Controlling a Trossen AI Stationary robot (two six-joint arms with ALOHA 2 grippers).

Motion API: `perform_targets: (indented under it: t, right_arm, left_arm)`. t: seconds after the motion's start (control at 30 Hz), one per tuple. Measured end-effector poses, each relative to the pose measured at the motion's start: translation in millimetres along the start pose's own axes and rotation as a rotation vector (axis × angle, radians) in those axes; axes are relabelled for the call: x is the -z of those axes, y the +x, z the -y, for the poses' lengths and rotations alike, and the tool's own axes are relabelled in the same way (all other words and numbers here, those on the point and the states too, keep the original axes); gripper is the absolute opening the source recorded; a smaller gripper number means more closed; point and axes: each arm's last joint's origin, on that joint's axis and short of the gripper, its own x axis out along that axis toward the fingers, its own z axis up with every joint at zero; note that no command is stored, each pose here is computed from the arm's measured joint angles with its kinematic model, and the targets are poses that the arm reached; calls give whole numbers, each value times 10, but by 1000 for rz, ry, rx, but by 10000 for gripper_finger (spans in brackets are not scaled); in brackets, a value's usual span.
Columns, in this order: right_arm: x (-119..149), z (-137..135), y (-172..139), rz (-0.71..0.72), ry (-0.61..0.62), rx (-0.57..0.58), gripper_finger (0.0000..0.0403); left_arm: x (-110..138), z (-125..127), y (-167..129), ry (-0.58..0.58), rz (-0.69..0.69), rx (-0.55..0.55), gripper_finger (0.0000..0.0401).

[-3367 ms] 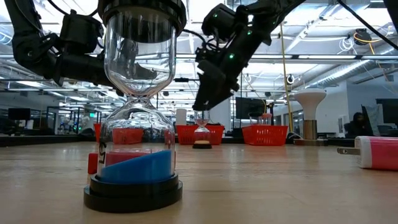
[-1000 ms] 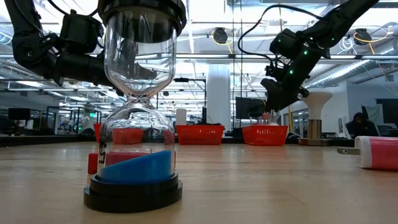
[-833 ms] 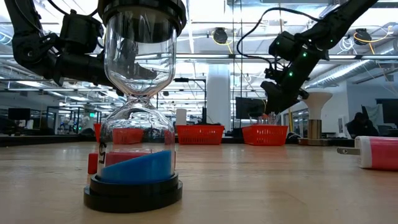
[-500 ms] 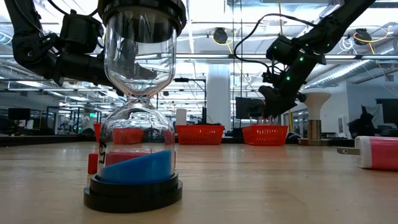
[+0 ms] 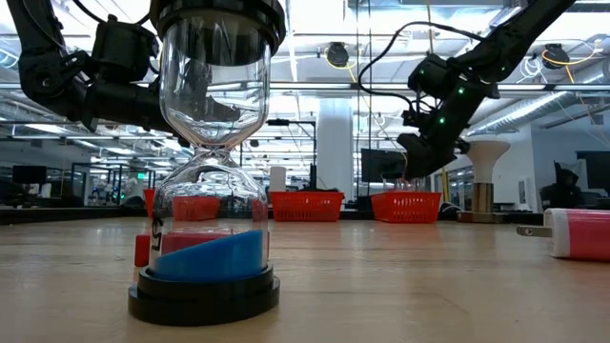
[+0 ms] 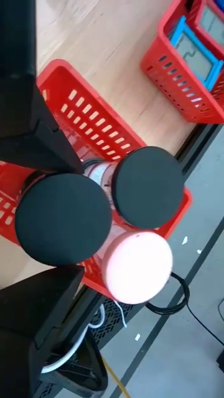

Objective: Pick & Place Office items
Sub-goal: Put the orange hour glass into the right red bin

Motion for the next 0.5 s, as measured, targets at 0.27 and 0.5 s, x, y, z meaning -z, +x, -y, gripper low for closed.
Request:
perform_targets:
  t: [0.27, 0.5]
  right_arm:
    - [-46, -4, -1, 47, -1, -3, 261]
    - [-59, -10, -12, 60, -30, -8, 286]
  left_arm:
    - [0, 1, 0, 0, 0, 1, 26]
    - [0, 0, 0, 0, 0, 0, 26]
